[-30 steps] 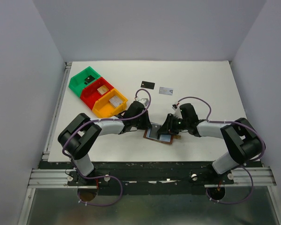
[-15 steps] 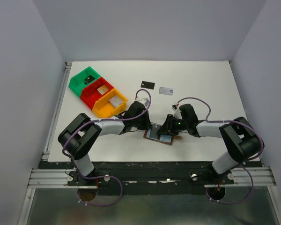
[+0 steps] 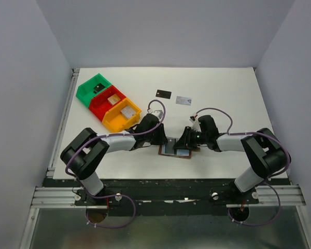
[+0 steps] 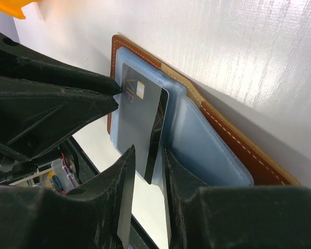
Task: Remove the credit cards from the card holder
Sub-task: Remove the credit card from the card holder.
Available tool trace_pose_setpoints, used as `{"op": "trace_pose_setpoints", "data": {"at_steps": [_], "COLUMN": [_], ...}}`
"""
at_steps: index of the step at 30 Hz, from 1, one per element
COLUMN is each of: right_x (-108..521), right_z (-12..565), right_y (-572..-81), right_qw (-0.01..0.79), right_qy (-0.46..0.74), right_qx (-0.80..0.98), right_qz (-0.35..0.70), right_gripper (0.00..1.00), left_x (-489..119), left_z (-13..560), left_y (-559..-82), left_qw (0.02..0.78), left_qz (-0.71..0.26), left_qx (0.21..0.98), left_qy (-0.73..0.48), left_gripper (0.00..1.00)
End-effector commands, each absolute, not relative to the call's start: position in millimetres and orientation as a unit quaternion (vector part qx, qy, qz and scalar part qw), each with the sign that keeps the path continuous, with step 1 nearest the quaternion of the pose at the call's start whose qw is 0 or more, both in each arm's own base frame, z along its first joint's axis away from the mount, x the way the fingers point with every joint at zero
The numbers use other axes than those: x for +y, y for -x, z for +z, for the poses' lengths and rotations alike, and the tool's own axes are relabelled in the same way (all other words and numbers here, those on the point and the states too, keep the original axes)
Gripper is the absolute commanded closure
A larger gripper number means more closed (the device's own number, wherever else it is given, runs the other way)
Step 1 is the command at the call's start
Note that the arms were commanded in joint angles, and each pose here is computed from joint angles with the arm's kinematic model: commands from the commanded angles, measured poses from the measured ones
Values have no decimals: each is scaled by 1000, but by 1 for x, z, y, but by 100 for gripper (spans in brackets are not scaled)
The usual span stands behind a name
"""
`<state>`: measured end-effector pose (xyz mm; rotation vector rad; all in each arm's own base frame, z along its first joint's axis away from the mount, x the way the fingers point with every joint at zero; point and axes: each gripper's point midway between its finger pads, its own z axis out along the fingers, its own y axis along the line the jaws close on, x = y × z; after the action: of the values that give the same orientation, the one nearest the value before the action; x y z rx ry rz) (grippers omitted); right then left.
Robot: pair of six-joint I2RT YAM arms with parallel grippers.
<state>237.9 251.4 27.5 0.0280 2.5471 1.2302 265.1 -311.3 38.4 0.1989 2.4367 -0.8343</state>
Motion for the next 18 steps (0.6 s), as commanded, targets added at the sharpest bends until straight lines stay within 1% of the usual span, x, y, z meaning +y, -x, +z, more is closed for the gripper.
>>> {"op": "trace_pose_setpoints", "data": {"at_steps": [1,4,15,18], "right_x": [253,254,258,258], "right_z": [24,26,28,28], "right_y": [-236,-236,-235,-235], "right_qw": [155,157,156,156], "right_qy": [3,6,10,11], "right_qx": [887,883,876,877], "right_qz": [436,442,455,455], "right_gripper": [65,65,65,64], "left_x": [-293,-292,-289,-290], "left_z": [27,29,36,42], "left_y": [-256,-256,-255,-256], "left_qw": [267,271,283,291], "left_qz": [-275,-276,-277,-282], "left_qx": [921,920,916,912], "left_qy": [-64,-62,-60,-62], "left_gripper": [65,64,51,49]}}
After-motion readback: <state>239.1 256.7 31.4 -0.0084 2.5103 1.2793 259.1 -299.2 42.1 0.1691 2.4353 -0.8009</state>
